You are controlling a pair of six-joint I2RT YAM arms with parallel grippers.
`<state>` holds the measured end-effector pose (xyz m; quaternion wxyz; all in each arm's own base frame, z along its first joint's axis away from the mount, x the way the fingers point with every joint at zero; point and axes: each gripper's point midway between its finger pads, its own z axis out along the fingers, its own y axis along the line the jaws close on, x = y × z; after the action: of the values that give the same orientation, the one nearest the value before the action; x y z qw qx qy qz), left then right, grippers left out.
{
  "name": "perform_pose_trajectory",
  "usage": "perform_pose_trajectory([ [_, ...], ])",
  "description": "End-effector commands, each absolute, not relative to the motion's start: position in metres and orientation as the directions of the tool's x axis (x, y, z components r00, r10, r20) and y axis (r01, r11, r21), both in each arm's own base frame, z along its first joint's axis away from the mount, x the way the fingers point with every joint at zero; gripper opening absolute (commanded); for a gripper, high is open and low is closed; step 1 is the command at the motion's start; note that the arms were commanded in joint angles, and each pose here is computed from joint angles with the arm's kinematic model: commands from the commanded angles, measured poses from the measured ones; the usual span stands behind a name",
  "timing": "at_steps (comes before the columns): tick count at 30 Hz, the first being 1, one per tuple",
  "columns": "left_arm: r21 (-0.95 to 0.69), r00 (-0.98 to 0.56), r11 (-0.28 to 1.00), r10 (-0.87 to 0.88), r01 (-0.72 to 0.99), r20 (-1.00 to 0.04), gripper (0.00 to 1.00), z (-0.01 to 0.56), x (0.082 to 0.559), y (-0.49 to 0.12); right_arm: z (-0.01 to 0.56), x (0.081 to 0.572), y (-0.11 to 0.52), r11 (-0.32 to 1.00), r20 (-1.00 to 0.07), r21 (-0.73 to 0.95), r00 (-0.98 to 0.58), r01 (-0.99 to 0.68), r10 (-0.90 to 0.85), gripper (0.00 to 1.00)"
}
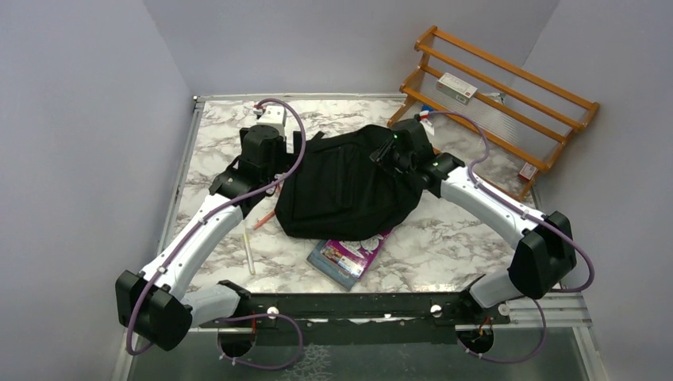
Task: Pack the student bag
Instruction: Place the student bag at the center of the board.
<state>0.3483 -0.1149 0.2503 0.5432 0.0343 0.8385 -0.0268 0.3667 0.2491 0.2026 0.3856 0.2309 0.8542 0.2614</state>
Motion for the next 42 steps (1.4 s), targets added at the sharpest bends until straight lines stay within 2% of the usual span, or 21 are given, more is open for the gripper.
perform_pose_trajectory([
  [1, -0.054, -0.428, 0.986, 0.02, 0.158, -0.904, 0.99, 0.245, 0.351, -0.132, 0.202, 0.362, 0.224, 0.834, -0.648, 0.524, -0.555, 0.171, 0.521, 0.39],
  [3, -0.06, -0.44, 0.983, 0.024, 0.176, -0.898, 0.99, 0.24, 0.351, -0.136, 0.194, 0.355, 0.213, 0.872, -0.67, 0.458, -0.577, 0.173, 0.467, 0.5],
  [5, -0.068, -0.451, 0.98, 0.025, 0.189, -0.892, 0.99, 0.236, 0.352, -0.14, 0.188, 0.347, 0.2, 0.898, -0.684, 0.395, -0.591, 0.193, 0.428, 0.55],
  [8, -0.097, -0.472, 0.973, 0.014, 0.21, -0.881, 0.99, 0.23, 0.354, -0.149, 0.19, 0.337, 0.187, 0.926, -0.711, 0.336, -0.599, 0.17, 0.368, 0.58],
  [12, -0.161, -0.512, 0.947, 0.005, 0.279, -0.859, 0.99, 0.221, 0.356, -0.171, 0.2, 0.323, 0.193, 0.952, -0.742, 0.305, -0.627, 0.0, 0.238, 0.65],
  [15, -0.199, -0.535, 0.927, 0.001, 0.318, -0.845, 0.99, 0.215, 0.355, -0.183, 0.206, 0.311, 0.207, 0.936, -0.761, 0.306, -0.634, -0.171, 0.133, 0.65],
  [20, -0.23, -0.551, 0.916, -0.011, 0.329, -0.834, 0.99, 0.207, 0.351, -0.188, 0.215, 0.277, 0.237, 0.809, -0.792, 0.338, -0.61, -0.481, -0.032, 0.65],
  [24, -0.247, -0.556, 0.915, -0.03, 0.32, -0.831, 0.99, 0.207, 0.347, -0.187, 0.219, 0.255, 0.256, 0.696, -0.805, 0.366, -0.586, -0.617, -0.096, 0.65],
  [32, -0.255, -0.559, 0.915, -0.04, 0.314, -0.828, 0.99, 0.203, 0.342, -0.185, 0.194, 0.233, 0.303, 0.639, -0.81, 0.223, -0.505, -0.736, -0.299, 0.63],
  [42, -0.265, -0.557, 0.912, -0.049, 0.314, -0.829, 0.99, 0.205, 0.338, -0.185, 0.167, 0.243, 0.308, 0.67, -0.803, 0.117, -0.466, -0.733, -0.37, 0.57],
])
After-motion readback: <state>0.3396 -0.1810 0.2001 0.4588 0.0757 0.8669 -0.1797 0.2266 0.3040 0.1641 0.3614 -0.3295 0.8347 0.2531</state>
